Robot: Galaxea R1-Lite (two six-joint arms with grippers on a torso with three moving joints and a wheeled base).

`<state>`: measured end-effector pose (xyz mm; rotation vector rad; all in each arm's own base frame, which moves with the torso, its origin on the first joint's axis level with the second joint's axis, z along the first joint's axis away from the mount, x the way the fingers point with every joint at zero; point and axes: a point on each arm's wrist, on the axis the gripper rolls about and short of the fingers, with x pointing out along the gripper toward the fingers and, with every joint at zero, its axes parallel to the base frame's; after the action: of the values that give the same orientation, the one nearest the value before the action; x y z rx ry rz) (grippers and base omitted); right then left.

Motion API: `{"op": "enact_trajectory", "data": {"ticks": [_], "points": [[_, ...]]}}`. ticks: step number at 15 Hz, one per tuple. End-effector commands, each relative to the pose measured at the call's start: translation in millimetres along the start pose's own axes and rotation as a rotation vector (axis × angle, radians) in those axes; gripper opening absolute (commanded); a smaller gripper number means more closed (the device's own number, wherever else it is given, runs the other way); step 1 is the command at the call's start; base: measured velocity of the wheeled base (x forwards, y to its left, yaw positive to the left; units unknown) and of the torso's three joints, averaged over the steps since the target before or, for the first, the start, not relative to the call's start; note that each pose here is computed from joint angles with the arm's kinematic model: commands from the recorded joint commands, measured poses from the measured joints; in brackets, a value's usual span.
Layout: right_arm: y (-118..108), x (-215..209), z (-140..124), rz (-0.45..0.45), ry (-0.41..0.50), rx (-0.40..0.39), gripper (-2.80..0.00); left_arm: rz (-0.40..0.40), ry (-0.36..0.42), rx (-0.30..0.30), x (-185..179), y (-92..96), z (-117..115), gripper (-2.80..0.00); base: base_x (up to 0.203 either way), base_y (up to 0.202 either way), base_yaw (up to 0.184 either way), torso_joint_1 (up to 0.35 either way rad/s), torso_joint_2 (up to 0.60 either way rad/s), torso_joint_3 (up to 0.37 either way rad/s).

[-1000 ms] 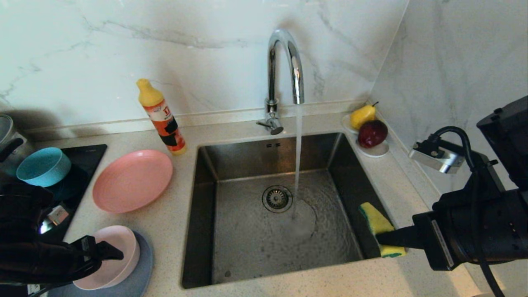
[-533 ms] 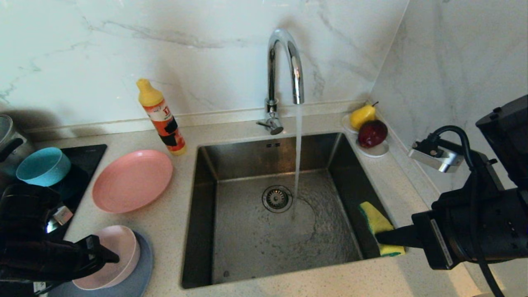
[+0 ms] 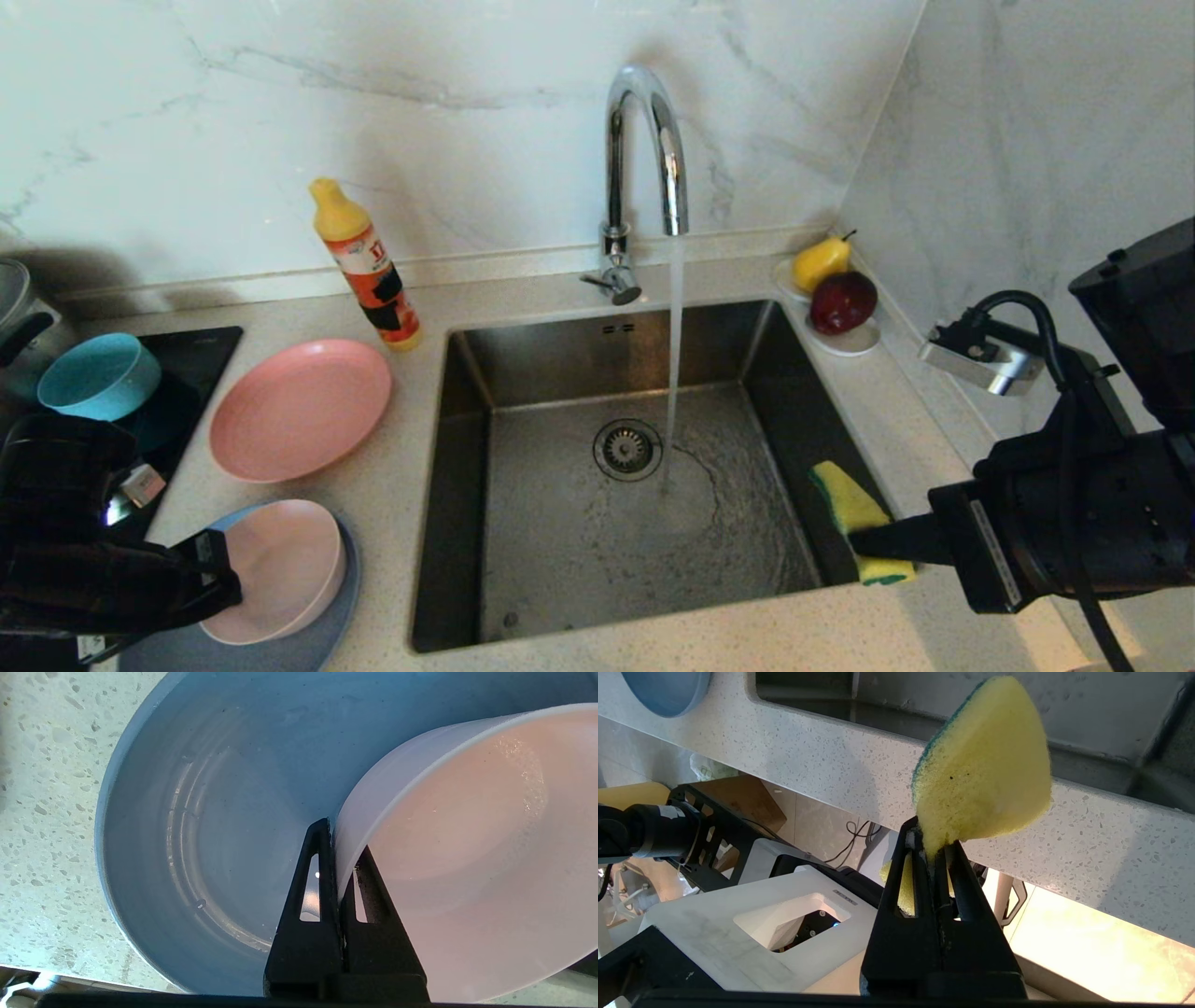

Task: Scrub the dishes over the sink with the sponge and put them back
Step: Wash the bowl

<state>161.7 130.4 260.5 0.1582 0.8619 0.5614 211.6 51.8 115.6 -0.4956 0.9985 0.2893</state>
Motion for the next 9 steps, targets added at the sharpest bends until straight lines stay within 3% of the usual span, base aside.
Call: {"op": "enact_trajectory", "data": {"ticks": [1,5,9], "points": [[0.4,1.6,0.3,0.0,0.006,0.0,-2.8,0.007,-0.004,-0.005,-0.7,0.8,0.0,-2.8,0.0,0.0,0.0,0.0,0.0,0.0],[0.0,3.0,-0.3,-0.003,0.013,0.0,-2.8,0.029,-0.031,-0.021,-6.0,6.9,1.6,-2.8,0.0,0.0,0.0,0.0,0.0,0.0],[0.3,2.3,0.4,0.0,0.006,0.0,-2.8,0.006,-0.125,-0.02,-34.1,4.9,1.6,-2.8,0.0,0.0,0.0,0.0,0.0,0.0]]}}
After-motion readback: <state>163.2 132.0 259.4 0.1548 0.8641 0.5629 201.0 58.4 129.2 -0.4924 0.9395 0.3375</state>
